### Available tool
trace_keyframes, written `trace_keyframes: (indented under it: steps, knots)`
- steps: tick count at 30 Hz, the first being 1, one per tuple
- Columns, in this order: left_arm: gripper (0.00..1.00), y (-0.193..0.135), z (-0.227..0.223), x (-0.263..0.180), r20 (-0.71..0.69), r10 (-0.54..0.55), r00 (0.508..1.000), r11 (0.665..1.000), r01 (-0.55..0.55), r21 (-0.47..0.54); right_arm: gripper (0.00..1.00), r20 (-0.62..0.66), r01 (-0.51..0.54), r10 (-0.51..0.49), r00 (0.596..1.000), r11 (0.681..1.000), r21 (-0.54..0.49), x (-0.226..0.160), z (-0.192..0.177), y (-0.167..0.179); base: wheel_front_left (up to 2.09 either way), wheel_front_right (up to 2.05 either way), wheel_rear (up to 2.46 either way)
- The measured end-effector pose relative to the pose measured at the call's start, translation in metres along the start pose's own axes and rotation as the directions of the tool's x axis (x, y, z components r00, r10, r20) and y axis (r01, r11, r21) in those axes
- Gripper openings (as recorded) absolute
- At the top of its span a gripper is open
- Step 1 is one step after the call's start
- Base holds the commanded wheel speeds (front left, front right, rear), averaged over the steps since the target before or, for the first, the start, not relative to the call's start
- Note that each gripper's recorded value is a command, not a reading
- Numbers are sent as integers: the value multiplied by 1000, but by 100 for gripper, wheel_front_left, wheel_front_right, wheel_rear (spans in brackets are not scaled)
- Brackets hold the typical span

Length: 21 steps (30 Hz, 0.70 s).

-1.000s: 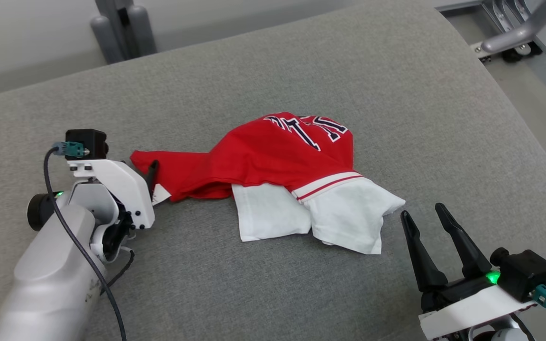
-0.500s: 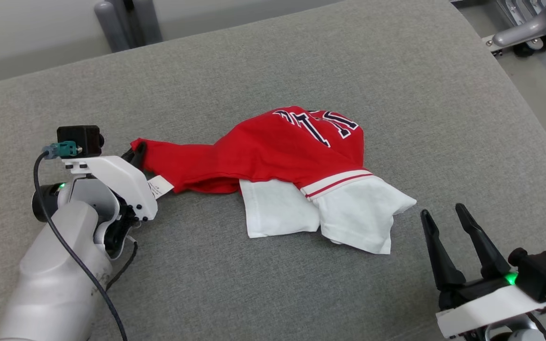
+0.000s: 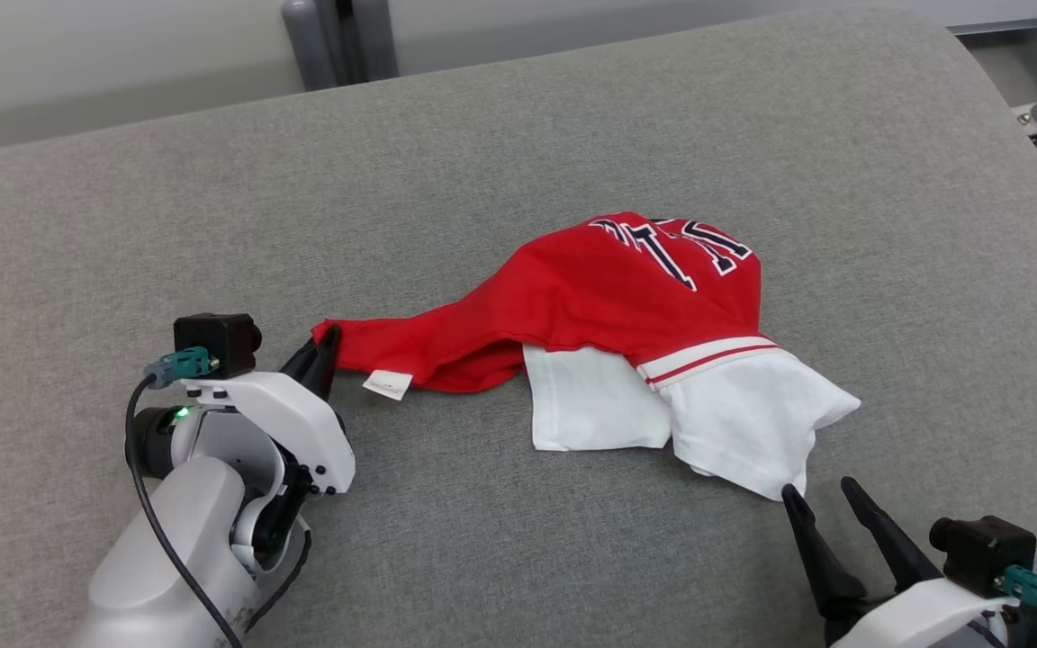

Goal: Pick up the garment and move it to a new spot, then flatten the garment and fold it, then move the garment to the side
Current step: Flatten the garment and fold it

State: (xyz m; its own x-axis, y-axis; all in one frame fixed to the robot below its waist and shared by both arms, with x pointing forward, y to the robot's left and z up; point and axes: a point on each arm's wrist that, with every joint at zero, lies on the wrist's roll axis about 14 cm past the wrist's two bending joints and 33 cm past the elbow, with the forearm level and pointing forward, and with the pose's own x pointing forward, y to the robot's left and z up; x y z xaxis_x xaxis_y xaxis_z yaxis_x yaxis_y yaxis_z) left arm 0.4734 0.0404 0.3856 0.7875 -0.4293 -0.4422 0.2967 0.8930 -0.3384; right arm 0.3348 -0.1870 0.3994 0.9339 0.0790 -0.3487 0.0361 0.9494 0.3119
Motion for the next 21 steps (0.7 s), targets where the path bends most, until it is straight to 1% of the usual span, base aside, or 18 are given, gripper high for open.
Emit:
trace_keyframes:
  steps: [7, 8, 9, 10, 12, 15, 19, 21]
  knots:
    - [0, -1, 1, -13, 11, 10, 1000, 1000, -9, -10, 100, -59, -14, 15, 998, 1000, 13, 20, -19, 3, 0, 0, 0]
    - [0, -2, 2, -14, 14, 7, 1000, 1000, -6, -10, 38, -75, -13, 14, 997, 1000, 11, 21, -23, 3, 0, 0, 0]
    - [0, -2, 2, -16, 18, 6, 1000, 1000, -6, -10, 15, -76, -14, 15, 997, 1000, 14, 23, -24, 3, 0, 0, 0]
    - [0, -3, 3, -18, 23, 5, 1000, 1000, -5, -9, 0, -77, -15, 16, 997, 1000, 13, 24, -25, 3, 0, 0, 0]
    - [0, -1, 9, -20, 47, 10, 999, 1000, -10, -1, 0, -71, -20, 21, 997, 1000, 16, 24, -25, 4, 0, 0, 0]
    - [0, -2, 15, -23, 82, 10, 997, 1000, -10, 0, 0, -26, -25, 26, 999, 1000, 10, 24, -15, 3, 0, 0, 0]
    - [0, -2, 35, -27, 162, 16, 987, 1000, -18, 11, 0, 97, -52, 51, 994, 999, 6, 24, 19, 7, 0, 0, 0]
    - [0, -1, 48, -32, 213, 22, 977, 1000, -27, 17, 0, 181, -62, 52, 982, 997, 49, 22, 44, 9, 0, 0, 0]
